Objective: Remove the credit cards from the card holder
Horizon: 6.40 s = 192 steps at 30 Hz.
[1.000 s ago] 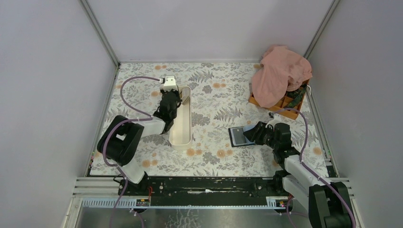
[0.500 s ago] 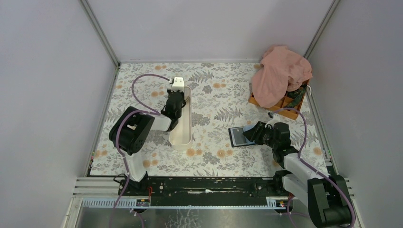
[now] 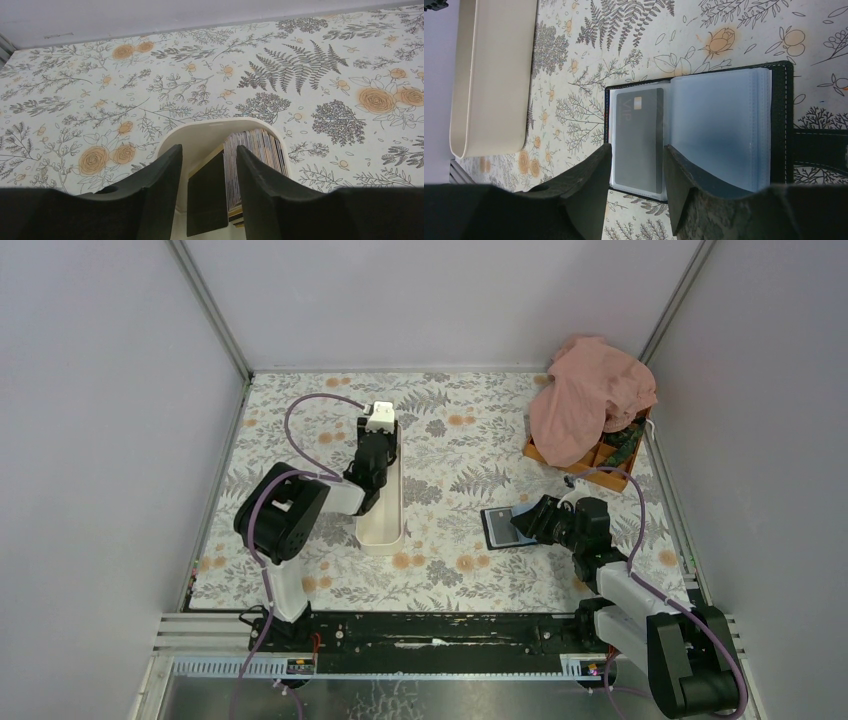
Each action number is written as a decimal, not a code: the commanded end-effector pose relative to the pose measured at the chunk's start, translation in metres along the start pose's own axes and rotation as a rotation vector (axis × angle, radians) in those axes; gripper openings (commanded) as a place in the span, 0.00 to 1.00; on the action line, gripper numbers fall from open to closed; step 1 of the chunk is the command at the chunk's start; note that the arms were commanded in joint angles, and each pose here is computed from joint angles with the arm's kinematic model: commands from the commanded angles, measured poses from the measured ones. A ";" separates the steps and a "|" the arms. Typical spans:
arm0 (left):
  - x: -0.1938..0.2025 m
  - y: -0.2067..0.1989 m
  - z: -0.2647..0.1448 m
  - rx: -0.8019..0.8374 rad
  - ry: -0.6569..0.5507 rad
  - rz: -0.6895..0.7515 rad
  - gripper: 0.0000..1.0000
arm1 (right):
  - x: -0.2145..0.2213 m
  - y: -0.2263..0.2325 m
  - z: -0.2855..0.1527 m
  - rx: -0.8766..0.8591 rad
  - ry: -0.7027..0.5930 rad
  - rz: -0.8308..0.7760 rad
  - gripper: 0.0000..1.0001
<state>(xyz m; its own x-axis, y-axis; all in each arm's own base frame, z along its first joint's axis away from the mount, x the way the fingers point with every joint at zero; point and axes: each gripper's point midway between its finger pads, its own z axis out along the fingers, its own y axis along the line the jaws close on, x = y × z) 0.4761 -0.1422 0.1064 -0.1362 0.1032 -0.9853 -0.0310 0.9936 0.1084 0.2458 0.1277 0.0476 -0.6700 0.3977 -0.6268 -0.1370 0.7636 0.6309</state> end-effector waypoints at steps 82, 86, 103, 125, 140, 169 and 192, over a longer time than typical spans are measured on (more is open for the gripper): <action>0.104 -0.281 -0.251 0.945 0.741 -0.492 0.00 | -0.007 -0.007 0.012 0.050 -0.008 0.064 0.28; 0.108 -0.276 -0.249 0.937 0.750 -0.487 0.00 | -0.004 -0.008 0.014 0.040 0.002 0.074 0.35; 0.116 -0.270 -0.243 0.933 0.777 -0.513 0.00 | -0.004 0.040 0.010 -0.239 0.008 0.056 0.31; 0.114 -0.226 -0.219 0.850 0.767 -0.485 0.00 | -0.009 0.011 0.015 -0.055 -0.001 0.065 0.38; 0.073 -0.237 -0.220 0.937 0.690 -0.518 0.02 | -0.019 0.031 0.028 -0.150 0.046 0.069 0.58; 0.113 -0.238 -0.201 0.845 0.775 -0.386 0.01 | -0.003 0.040 0.044 -0.204 0.099 0.044 0.58; 0.108 -0.243 -0.208 0.905 0.791 -0.441 0.00 | 0.013 0.005 0.047 -0.023 0.156 0.048 0.57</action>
<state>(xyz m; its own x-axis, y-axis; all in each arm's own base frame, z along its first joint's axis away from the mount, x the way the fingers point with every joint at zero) 0.2723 -0.3919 0.0240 -0.8162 -0.0197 -0.5775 0.4427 0.6209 -0.6469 0.2713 0.1690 0.0321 -0.7794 0.3675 -0.5074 -0.1449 0.6823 0.7166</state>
